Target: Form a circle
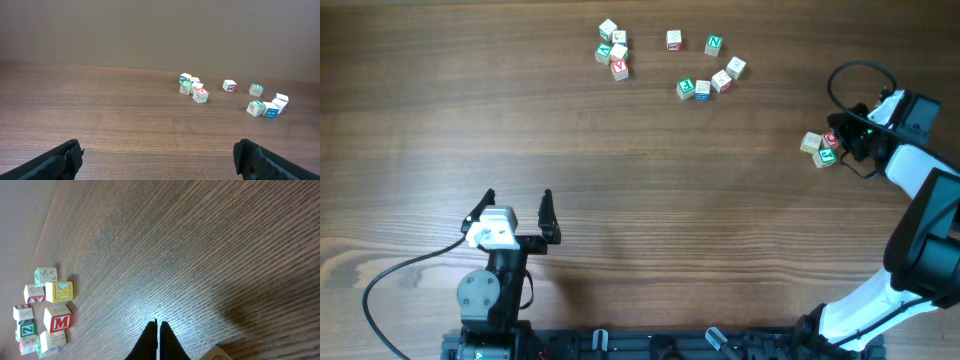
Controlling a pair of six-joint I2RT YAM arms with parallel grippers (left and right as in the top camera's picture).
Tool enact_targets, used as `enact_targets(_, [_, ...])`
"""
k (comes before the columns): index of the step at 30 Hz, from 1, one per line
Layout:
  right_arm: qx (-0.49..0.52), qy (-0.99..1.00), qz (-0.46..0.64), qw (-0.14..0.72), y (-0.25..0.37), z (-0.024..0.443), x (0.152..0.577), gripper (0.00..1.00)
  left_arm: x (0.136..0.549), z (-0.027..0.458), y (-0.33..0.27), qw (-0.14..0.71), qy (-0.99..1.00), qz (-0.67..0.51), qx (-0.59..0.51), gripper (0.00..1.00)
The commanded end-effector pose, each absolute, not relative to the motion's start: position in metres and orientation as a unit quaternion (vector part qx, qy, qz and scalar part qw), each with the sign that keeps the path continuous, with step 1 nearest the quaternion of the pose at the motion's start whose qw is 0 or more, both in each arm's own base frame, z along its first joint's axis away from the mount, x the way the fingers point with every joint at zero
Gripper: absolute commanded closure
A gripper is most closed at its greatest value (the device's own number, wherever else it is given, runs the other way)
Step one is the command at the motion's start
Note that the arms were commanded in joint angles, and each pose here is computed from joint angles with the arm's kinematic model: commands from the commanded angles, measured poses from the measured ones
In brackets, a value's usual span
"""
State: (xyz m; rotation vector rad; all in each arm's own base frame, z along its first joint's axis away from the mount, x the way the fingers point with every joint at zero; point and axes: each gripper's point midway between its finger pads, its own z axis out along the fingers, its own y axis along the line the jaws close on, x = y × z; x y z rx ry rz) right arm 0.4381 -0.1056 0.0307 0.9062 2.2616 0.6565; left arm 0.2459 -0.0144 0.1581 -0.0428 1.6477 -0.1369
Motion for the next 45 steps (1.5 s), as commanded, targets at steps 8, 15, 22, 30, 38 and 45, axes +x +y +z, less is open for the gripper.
enact_targets(8, [0.332,0.859,0.253,0.297,-0.102,0.029,0.439,0.95,0.246,0.157,-0.018,0.677,0.733,-0.07,-0.014,0.0])
enact_targets(15, [0.337,0.86,0.25,0.29,-0.102,0.026,0.436,0.95,0.246,0.157,-0.018,0.677,0.733,-0.07,-0.014,0.0])
enact_targets(22, [0.338,0.861,0.248,0.288,-0.102,0.025,0.435,0.95,0.246,0.157,-0.018,0.677,0.733,-0.07,-0.014,0.0])
enact_targets(30, [0.339,0.861,0.248,0.286,-0.102,0.025,0.435,0.95,0.246,0.157,-0.018,0.677,0.733,-0.07,-0.014,0.0])
enact_targets(38, [0.343,0.862,0.244,0.282,-0.104,0.023,0.432,0.95,0.246,0.157,-0.018,0.677,0.733,-0.07,-0.014,0.0])
enact_targets(45, [0.345,0.862,0.241,0.281,-0.105,0.023,0.431,0.95,0.246,0.157,-0.018,0.677,0.733,-0.07,-0.014,0.0])
